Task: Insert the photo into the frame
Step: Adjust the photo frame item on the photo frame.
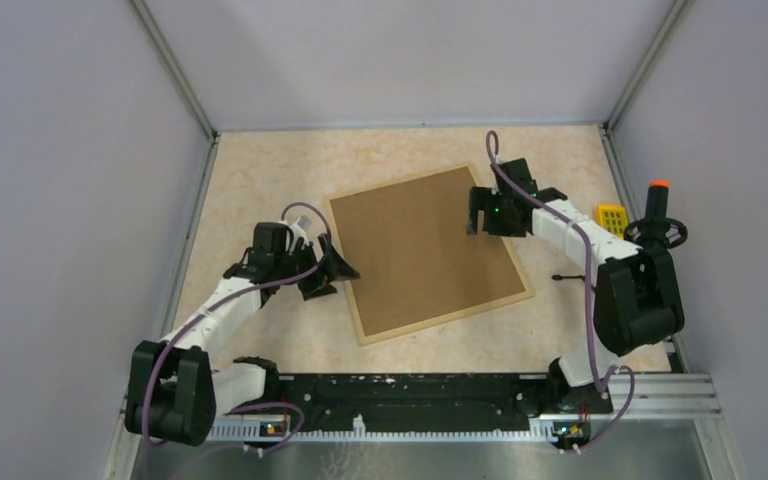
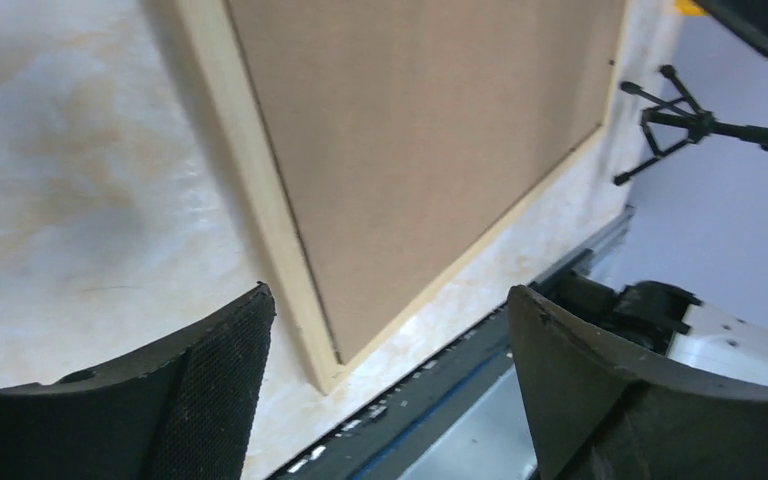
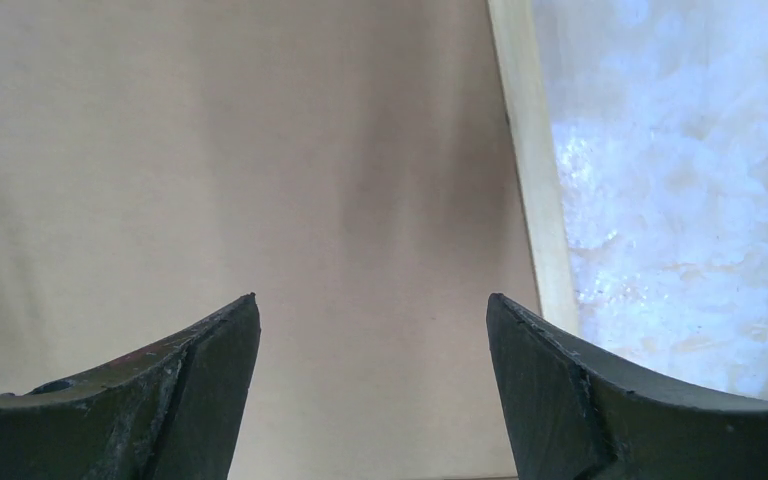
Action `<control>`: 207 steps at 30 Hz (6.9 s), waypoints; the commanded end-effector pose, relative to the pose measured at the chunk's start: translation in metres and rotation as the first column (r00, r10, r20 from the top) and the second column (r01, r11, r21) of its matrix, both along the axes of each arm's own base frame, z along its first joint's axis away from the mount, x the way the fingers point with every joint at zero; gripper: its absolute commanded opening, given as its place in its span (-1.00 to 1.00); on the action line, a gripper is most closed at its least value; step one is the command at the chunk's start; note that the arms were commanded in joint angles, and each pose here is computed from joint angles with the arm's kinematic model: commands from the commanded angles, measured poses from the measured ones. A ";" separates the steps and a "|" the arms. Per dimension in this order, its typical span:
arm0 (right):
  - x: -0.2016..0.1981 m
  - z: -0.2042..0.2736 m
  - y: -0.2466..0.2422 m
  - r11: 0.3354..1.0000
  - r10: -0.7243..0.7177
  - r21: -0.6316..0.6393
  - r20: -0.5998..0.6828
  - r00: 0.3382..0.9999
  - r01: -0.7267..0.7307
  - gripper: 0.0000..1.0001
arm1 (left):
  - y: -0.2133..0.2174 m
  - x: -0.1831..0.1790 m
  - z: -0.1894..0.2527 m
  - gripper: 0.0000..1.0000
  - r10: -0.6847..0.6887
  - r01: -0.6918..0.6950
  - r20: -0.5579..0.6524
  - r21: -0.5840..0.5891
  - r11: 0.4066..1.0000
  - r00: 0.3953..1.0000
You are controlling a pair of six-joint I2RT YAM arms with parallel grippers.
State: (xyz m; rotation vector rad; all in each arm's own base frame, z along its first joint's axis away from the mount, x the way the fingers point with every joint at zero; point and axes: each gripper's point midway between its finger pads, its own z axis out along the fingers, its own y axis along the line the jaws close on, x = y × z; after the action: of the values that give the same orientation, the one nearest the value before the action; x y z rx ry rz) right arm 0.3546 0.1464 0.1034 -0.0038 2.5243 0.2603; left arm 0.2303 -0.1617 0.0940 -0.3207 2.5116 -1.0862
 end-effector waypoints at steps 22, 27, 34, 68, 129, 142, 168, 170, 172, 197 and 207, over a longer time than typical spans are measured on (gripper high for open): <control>-0.027 -0.081 -0.058 0.991 -0.130 0.015 -0.187 0.974 0.135 0.47 | -0.060 -0.064 -0.021 0.87 0.007 -0.014 -0.236 -0.030 0.999 0.972; -0.026 -0.080 -0.058 0.990 -0.131 0.020 -0.180 0.975 0.137 0.47 | -0.066 -0.068 -0.030 0.86 -0.006 0.010 -0.264 0.012 1.000 0.965; -0.029 -0.084 -0.059 0.990 -0.135 0.011 -0.189 0.973 0.139 0.47 | -0.067 -0.069 -0.040 0.92 0.003 0.008 -0.283 0.038 0.999 0.959; -0.076 -0.099 -0.021 0.936 -0.031 0.327 -0.290 0.957 0.130 0.15 | -0.109 -0.041 0.019 0.89 -0.150 0.140 -0.033 -0.202 0.969 0.988; -0.098 -0.095 0.011 0.904 0.054 0.420 -0.300 0.953 0.081 -0.07 | -0.148 0.037 -0.016 0.46 -0.325 0.336 -0.089 0.207 0.919 0.942; -0.097 -0.096 0.017 0.887 0.057 0.452 -0.308 0.950 0.094 -0.08 | -0.167 0.029 -0.077 0.51 -0.391 0.427 -0.172 0.395 0.813 0.904; -0.079 -0.095 -0.021 0.946 -0.040 0.300 -0.272 0.961 0.125 0.20 | -0.163 0.053 0.075 0.97 -0.548 0.526 0.118 0.175 0.833 0.828; -0.077 -0.093 -0.023 0.949 -0.043 0.291 -0.262 0.964 0.122 0.23 | -0.138 0.056 0.094 0.97 -0.503 0.488 0.171 0.127 0.864 0.847; -0.075 -0.090 -0.023 0.951 -0.040 0.288 -0.250 0.967 0.114 0.26 | -0.104 0.066 0.095 0.97 -0.427 0.407 0.188 0.140 0.903 0.884; -0.066 -0.086 -0.018 0.952 0.023 0.301 -0.238 0.971 0.051 0.31 | -0.006 0.000 -0.024 0.91 0.082 -0.063 -0.035 0.375 0.925 0.996; -0.068 -0.088 -0.018 0.952 0.026 0.301 -0.243 0.970 0.050 0.29 | 0.000 0.000 -0.030 0.95 0.111 -0.096 -0.017 0.397 0.913 0.994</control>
State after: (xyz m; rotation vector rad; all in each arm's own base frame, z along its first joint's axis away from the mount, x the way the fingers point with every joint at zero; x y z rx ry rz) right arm 0.3047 0.1274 0.0331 0.1782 2.6044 0.6808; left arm 0.2230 -0.1609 0.0614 -0.3376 2.6854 -0.5125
